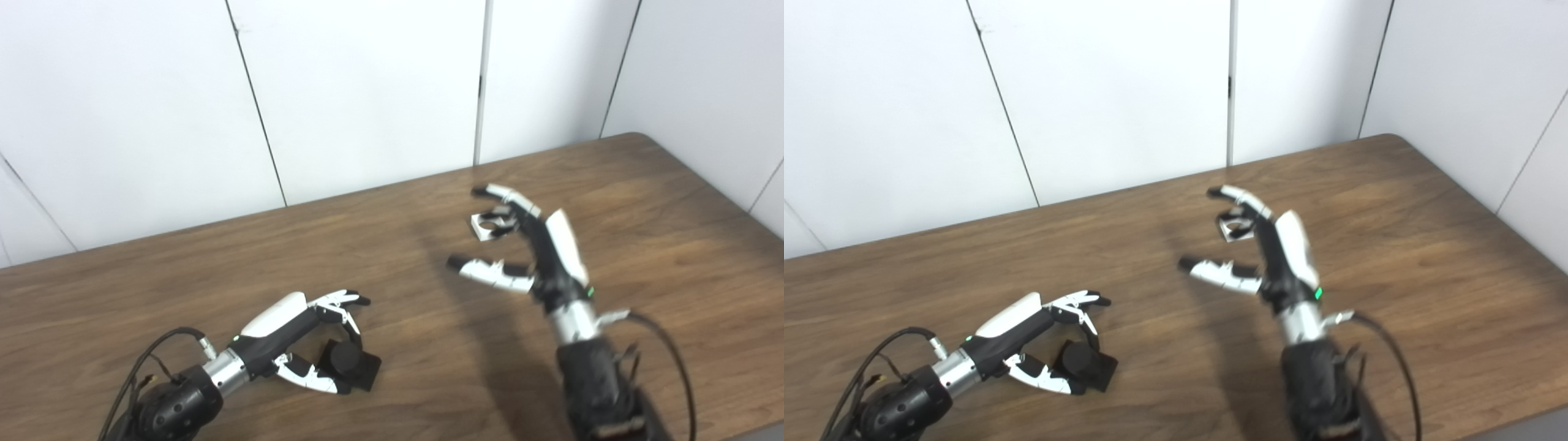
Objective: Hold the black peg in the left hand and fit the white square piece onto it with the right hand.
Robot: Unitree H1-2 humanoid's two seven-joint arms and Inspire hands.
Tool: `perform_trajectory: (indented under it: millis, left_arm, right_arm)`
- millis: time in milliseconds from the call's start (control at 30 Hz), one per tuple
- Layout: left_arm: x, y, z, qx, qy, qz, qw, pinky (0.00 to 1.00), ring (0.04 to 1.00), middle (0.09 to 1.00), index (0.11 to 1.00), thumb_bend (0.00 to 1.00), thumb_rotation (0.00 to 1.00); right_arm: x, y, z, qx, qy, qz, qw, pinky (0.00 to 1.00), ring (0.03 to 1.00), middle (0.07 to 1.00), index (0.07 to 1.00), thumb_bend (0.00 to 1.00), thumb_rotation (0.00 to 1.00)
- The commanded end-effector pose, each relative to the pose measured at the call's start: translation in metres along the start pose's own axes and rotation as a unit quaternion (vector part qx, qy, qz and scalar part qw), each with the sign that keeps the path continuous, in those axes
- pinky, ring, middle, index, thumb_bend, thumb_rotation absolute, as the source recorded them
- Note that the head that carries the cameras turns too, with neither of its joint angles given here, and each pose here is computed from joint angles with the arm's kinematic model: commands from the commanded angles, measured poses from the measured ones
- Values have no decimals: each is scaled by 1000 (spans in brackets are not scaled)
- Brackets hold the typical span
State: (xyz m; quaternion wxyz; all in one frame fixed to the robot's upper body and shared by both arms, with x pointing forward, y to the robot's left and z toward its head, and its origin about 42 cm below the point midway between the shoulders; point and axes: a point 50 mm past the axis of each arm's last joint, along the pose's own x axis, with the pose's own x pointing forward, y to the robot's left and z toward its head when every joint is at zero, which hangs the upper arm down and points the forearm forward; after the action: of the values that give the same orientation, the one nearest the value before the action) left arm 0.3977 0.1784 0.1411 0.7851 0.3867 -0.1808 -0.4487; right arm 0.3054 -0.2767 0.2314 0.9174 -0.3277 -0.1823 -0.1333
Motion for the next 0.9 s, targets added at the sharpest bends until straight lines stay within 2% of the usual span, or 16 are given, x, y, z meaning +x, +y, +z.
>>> perform_trajectory:
  millis: [0, 133, 200, 400, 567, 867]
  left_arm:
    - [-18, -13, -20, 1, 52, -52, 997, 873, 962, 913, 490, 520, 76]
    - [-20, -14, -21, 0, 53, -51, 997, 866, 962, 914, 490, 520, 77]
    - [-21, -15, -22, -2, 54, -50, 997, 868, 962, 915, 490, 520, 77]
    - [-25, -17, -22, -9, 56, -53, 997, 900, 968, 917, 491, 520, 76]
    - [-24, -19, -21, -13, 54, -54, 997, 897, 968, 915, 491, 520, 75]
    - [-23, -20, -21, -10, 49, -54, 997, 892, 969, 914, 491, 520, 76]
  right_arm:
    - [29, -15, 10, -26, -33, -12, 999, 612, 758, 829, 753, 719, 300]
    - [59, -28, 9, -73, -36, 5, 997, 714, 829, 843, 749, 720, 278]
    - [67, -30, 8, -84, -34, 12, 996, 728, 838, 847, 747, 721, 271]
    - [95, -39, 0, -134, -14, 46, 990, 742, 875, 891, 747, 705, 312]
    - [118, -46, -8, -176, 11, 77, 981, 714, 895, 919, 747, 717, 354]
    - [145, -49, -23, -235, 34, 132, 962, 730, 898, 925, 754, 735, 352]
